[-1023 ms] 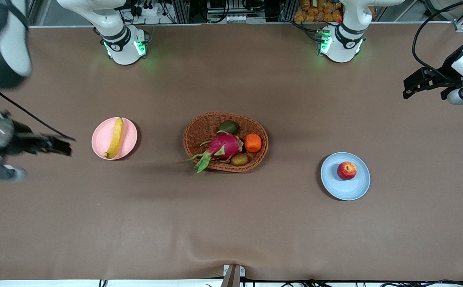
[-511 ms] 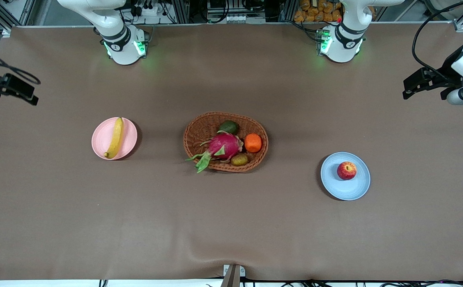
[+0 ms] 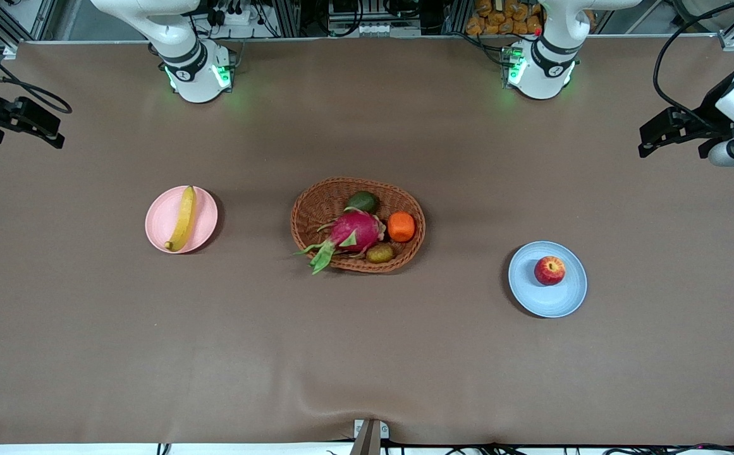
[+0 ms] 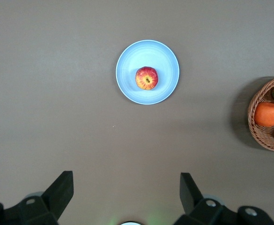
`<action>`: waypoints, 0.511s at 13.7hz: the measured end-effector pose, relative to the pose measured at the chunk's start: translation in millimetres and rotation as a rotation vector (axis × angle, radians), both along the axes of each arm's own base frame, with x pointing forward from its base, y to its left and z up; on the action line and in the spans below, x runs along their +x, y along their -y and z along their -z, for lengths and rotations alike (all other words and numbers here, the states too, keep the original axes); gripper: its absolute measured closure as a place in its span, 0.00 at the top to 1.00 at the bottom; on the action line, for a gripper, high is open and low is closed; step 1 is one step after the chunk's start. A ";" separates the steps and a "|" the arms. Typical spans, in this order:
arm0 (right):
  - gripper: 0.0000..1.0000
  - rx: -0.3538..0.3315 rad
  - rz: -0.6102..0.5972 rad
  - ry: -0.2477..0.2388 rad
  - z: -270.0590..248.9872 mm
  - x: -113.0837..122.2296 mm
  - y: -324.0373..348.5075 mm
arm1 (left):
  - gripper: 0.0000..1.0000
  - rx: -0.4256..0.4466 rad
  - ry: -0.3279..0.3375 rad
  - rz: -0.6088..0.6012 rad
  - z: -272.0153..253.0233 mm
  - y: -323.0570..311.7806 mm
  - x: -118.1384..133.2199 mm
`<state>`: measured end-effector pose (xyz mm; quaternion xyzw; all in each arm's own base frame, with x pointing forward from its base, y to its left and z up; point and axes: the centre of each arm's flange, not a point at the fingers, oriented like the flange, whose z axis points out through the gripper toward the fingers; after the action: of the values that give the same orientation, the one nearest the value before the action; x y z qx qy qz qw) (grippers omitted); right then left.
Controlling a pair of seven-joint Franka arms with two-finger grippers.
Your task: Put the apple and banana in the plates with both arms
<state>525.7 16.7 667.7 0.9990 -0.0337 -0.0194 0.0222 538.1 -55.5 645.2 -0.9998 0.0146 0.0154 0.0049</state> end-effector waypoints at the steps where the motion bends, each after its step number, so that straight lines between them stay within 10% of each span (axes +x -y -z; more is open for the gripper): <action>1: 1.00 0.000 -0.005 0.001 0.3 0.2 -1.4 | 1.00 0.000 0.000 0.000 0.0 -0.1 0.0; 7: 1.00 -0.002 -0.014 0.007 0.2 1.0 -3.2 | 1.00 0.000 0.000 -0.001 0.0 -0.4 0.0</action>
<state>526.6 19.9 667.5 0.9992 -0.0268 -0.0156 0.0233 538.1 -55.1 645.2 -0.9998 0.0143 0.0154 0.0049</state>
